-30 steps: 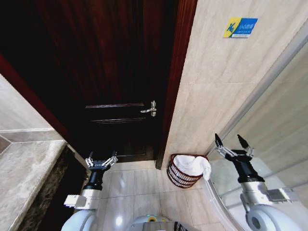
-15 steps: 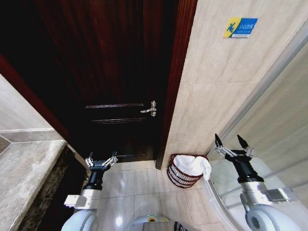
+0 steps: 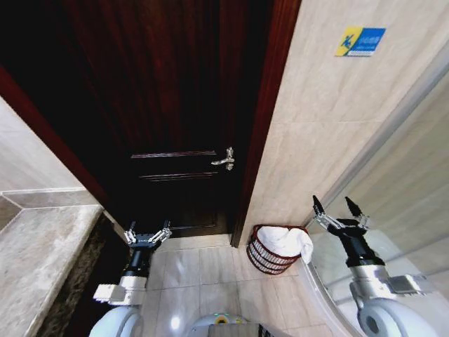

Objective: Discard the used towel into the hamper.

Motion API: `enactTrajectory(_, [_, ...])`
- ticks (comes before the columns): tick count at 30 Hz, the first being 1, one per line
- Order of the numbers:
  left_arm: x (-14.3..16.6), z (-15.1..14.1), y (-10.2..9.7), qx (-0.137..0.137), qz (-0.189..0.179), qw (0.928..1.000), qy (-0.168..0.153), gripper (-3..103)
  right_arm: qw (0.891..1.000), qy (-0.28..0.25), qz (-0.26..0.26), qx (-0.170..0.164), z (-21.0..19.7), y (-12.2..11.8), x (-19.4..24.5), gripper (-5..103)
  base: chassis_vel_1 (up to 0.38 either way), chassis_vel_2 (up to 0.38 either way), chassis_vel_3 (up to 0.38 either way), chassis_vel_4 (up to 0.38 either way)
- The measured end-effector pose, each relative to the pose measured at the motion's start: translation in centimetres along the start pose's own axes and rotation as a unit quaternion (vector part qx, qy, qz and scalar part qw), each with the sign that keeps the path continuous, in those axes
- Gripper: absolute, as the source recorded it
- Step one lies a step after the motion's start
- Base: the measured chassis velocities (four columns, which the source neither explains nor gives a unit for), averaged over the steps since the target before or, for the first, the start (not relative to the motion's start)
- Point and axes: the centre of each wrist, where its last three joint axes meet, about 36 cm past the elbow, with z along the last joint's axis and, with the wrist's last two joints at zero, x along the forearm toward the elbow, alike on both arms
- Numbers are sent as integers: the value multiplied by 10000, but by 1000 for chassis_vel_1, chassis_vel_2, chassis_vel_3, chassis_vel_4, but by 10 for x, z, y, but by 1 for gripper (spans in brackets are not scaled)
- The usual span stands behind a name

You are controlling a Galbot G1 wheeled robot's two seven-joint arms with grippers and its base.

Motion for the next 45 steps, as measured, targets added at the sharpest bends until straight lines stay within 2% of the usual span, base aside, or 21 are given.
enactTrajectory(45, [0,0,0,1,0,10000,0,100,10000,4,2,3,0,0,0,100,26,23,25,21])
